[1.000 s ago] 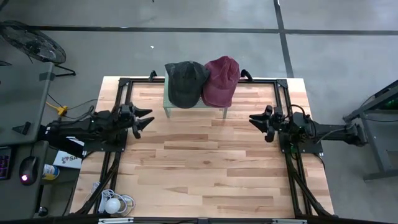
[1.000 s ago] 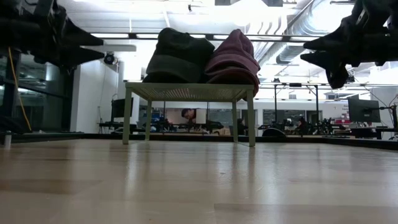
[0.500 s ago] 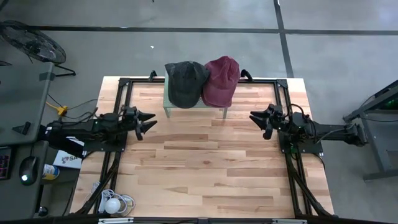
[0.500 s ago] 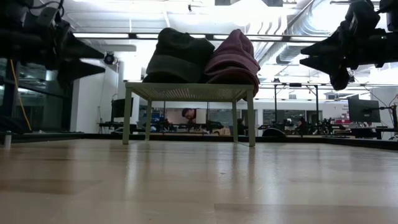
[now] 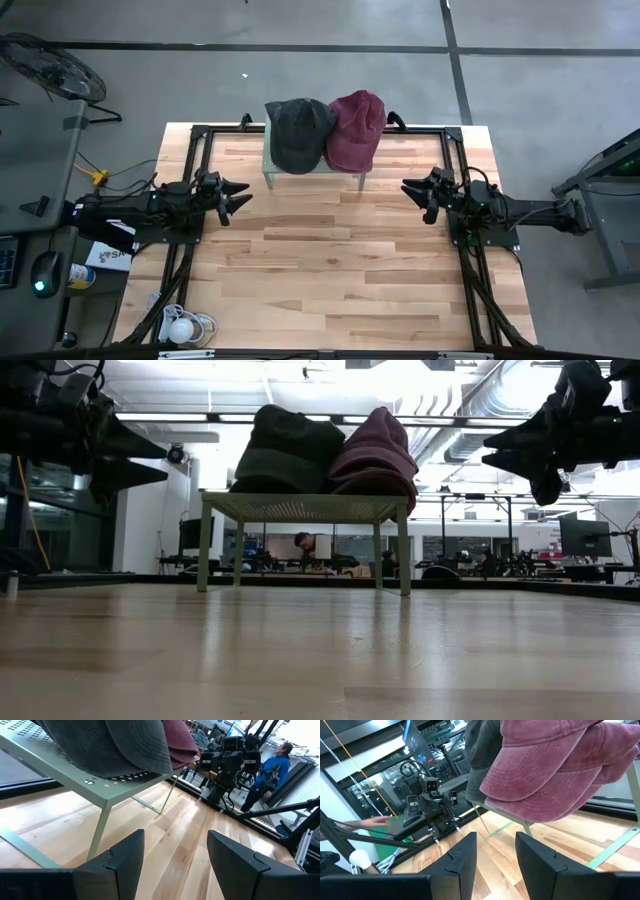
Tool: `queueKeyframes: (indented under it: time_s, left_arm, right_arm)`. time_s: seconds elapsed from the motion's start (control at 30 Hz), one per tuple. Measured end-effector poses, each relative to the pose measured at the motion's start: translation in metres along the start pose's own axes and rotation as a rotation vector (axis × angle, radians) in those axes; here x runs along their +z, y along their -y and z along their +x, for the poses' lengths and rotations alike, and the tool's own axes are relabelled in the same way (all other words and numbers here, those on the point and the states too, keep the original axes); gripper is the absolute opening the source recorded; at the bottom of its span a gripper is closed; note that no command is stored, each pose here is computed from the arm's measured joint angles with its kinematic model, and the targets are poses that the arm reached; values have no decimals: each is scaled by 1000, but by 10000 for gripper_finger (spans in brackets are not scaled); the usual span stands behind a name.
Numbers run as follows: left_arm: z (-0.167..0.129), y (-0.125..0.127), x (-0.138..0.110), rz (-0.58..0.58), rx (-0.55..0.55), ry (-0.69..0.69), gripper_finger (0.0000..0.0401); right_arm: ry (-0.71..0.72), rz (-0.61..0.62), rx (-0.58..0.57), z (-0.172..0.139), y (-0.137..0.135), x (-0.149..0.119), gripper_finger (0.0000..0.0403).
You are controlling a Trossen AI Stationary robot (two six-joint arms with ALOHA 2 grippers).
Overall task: Pick & Place hat
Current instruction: Return to Home Position
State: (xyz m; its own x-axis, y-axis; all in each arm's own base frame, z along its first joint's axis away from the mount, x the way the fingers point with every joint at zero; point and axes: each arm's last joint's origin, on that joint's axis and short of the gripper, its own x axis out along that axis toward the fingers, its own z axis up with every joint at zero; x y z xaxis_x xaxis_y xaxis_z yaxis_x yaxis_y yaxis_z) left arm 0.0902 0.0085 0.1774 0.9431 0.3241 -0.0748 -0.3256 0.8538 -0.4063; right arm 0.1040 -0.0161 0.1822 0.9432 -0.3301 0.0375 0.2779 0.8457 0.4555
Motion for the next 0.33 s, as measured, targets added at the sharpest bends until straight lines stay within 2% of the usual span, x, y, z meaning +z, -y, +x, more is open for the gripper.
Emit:
queueKeyframes:
  time_s: [0.33]
  left_arm:
    - [0, 0, 0, 1, 2, -3, 213]
  right_arm:
    - [0, 0, 0, 0, 0, 0, 128]
